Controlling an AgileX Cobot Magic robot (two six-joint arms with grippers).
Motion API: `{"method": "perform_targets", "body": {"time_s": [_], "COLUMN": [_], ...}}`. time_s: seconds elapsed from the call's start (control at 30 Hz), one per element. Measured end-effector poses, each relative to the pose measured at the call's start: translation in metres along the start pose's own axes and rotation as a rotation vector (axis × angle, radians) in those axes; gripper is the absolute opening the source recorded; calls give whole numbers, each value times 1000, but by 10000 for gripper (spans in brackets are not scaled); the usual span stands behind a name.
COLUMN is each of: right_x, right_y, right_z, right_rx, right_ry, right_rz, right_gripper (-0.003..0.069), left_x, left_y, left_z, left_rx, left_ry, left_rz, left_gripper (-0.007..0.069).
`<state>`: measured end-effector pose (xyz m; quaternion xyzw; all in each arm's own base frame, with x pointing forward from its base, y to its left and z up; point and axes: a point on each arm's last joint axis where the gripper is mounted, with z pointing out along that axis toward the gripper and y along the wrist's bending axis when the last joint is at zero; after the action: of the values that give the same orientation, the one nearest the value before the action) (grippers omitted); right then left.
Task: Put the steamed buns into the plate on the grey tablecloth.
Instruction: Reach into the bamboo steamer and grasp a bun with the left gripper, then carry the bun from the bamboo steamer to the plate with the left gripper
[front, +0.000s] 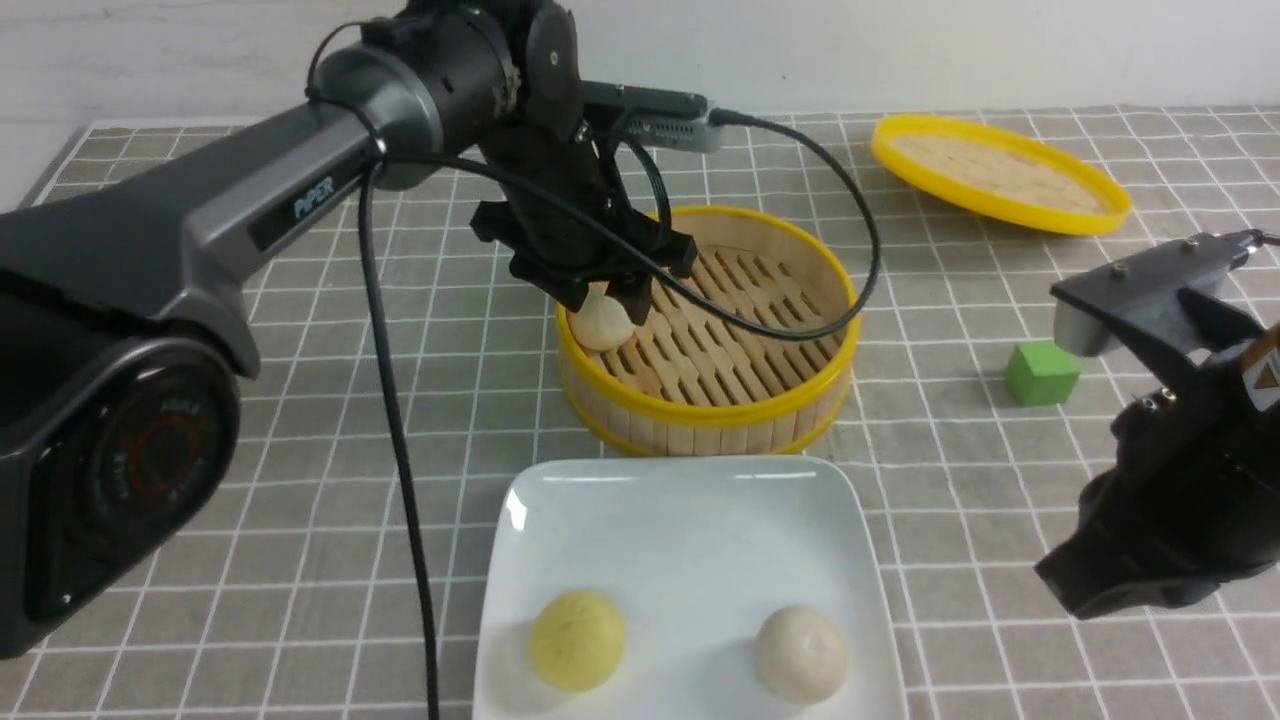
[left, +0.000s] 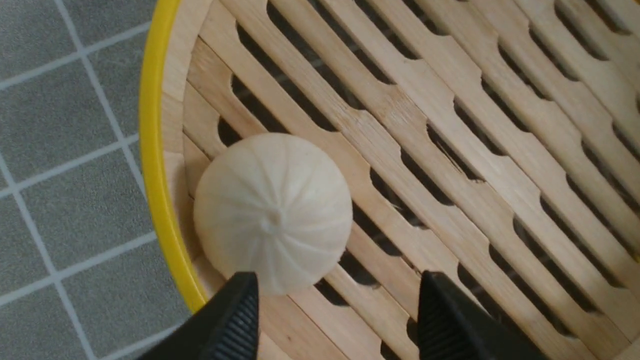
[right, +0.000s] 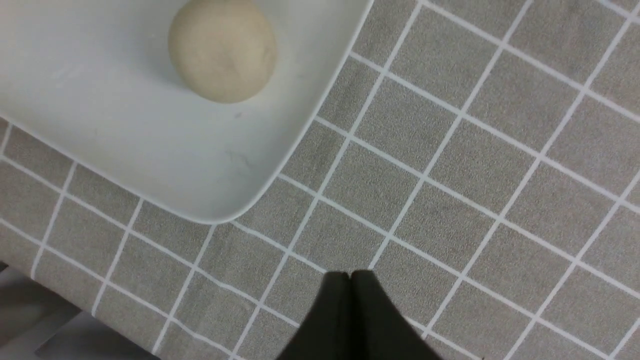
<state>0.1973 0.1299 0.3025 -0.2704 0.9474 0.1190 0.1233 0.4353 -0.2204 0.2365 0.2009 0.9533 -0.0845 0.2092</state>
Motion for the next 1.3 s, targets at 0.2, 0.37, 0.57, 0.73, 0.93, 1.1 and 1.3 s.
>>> {"method": "perform_targets", "body": {"time_s": [0.2,0.37,0.57,0.73,0.93,1.1,1.3], "right_x": [-1,-2,-2,-2,-6,13,58], "right_y": [0,0,1,1,1,4,12], "right_z": [0,0,0,0,-4,-38,-89], "right_rx": [-3,-5,-7,-6,0,32,38], "right_ry": [-15,-17,-20,-26,-100,-181,-323], "right_rz": [2,3,4,4,2,-28,7], "right_gripper": [-13,-10,-6,-3,-1,1,2], "left_x": [-2,-1,-5,-12,2,58,128], "left_y": [3,6,1,-10,-18,-31,-67], "left_z": [20,27,11,-64,-173,-185,-103], "left_rx": [-22,-47,-4,65,78,128,180], "left_ry": [-32,-31,-34,-85,-179,-34,130], "left_rz": [13,31,3,15,53,61,106], "left_gripper": [374,192,24,23,23,25,26]}}
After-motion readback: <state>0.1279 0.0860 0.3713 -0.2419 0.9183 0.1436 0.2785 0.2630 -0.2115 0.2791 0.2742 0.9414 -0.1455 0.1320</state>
